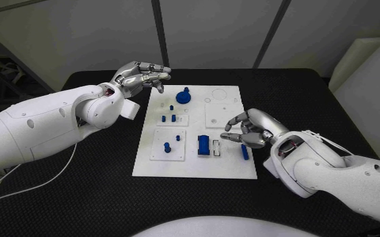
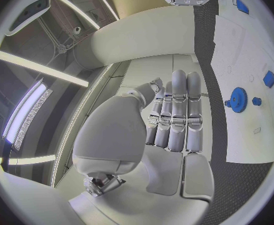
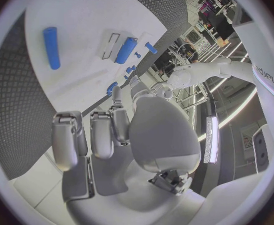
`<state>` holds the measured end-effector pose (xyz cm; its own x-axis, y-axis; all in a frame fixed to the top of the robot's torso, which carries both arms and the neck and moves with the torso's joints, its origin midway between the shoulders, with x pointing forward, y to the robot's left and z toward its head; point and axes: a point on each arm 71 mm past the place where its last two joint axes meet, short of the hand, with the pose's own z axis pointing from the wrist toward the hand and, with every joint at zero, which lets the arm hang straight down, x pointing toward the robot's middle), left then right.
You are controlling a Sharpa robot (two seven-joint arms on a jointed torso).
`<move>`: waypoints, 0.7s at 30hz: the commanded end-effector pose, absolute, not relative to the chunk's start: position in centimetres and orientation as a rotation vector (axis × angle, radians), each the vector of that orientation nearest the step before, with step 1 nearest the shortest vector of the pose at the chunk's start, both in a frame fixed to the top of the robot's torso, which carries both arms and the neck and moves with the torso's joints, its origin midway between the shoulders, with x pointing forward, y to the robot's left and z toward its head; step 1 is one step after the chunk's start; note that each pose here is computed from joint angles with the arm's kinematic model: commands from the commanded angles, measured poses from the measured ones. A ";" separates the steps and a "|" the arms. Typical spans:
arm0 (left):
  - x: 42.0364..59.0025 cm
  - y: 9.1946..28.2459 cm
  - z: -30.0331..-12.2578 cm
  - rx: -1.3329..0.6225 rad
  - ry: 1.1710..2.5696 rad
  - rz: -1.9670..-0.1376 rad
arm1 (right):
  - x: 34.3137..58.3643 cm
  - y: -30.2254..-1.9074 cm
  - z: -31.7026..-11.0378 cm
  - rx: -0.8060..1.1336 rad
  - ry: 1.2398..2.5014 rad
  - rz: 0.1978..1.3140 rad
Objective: Assemble the parts on the task board
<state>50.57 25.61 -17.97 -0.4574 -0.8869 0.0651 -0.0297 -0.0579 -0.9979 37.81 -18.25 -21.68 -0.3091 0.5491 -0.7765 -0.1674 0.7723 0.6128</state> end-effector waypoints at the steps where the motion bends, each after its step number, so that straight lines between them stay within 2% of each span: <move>1: 50.6 25.5 -17.9 -1.002 1.531 -1.609 | 37.4 -19.4 -21.8 0.287 1.811 0.745; 7: 50.5 25.3 -17.9 -1.000 1.533 -1.615 | 37.4 -21.9 -22.2 0.236 1.872 0.595; 13: 50.4 25.3 -17.9 -1.000 1.534 -1.617 | 37.4 -23.2 -22.7 0.173 1.905 0.428; 21: 50.3 25.2 -18.0 -1.000 1.535 -1.620 | 37.4 -23.4 -23.4 0.153 1.919 0.330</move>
<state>50.38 25.33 -18.07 -0.4642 -0.8831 0.0689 -0.0333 -0.0603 -0.9976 37.31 -23.23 -23.28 -0.3698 0.3334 -0.8672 -0.0625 0.9223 0.3813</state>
